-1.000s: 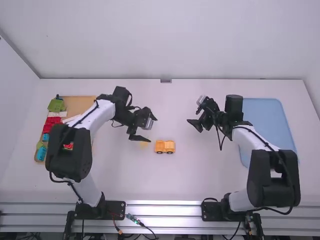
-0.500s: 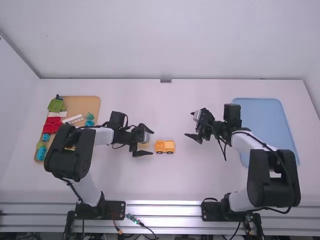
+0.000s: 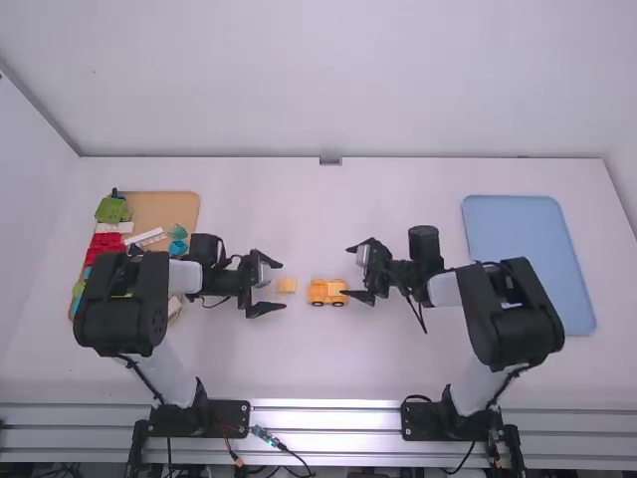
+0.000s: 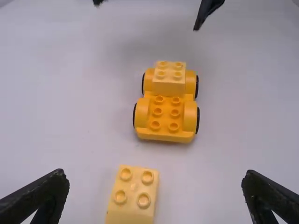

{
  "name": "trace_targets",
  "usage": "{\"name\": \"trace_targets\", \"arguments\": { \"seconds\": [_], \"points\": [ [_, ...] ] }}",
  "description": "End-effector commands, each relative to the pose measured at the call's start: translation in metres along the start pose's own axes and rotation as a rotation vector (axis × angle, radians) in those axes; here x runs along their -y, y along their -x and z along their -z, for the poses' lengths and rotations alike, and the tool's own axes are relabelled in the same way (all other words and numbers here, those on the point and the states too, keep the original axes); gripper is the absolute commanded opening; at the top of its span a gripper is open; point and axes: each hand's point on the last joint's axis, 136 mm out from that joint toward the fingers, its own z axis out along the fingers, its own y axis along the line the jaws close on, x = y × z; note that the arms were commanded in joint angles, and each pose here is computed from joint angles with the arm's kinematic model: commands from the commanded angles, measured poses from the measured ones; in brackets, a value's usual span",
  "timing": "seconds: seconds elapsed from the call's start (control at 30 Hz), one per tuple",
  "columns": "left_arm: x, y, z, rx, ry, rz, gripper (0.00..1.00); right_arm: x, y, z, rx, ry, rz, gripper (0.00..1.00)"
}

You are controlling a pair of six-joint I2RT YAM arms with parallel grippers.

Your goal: Assemble lego blocks to make yellow taxi

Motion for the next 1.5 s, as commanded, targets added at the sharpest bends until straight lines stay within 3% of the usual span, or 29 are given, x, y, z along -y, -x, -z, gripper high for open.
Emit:
{"name": "trace_targets", "arguments": {
  "seconds": [0.0, 0.27, 0.63, 1.0, 1.1, 1.33, 1.47],
  "points": [
    [0.014, -0.001, -0.008, 0.052, -0.043, -0.054, 0.99, -0.013, -0.007, -0.007, 0.005, 0.045, -0.05, 0.99],
    [0.003, -0.014, -0.027, 0.026, -0.066, -0.023, 0.99, -0.033, -0.027, -0.018, -0.009, 0.111, -0.104, 0.99],
    [-0.014, -0.03, -0.031, 0.013, -0.059, 0.042, 0.96, -0.049, -0.032, -0.013, 0.007, 0.118, -0.106, 0.99],
    [-0.008, -0.022, -0.029, 0.03, -0.141, 0.008, 0.96, -0.043, -0.037, -0.033, -0.081, 0.043, -0.08, 0.99],
    [-0.006, -0.023, -0.029, 0.031, -0.143, 0.005, 0.94, -0.044, -0.03, -0.039, -0.071, 0.059, -0.054, 0.99],
    [-0.004, -0.027, -0.03, 0.032, -0.124, -0.004, 0.83, -0.033, -0.042, -0.047, -0.078, 0.056, -0.088, 0.99],
    [-0.012, -0.028, -0.031, 0.032, -0.09, 0.047, 0.73, -0.032, -0.047, -0.052, -0.048, 0.094, -0.113, 0.99]
  ]
}}
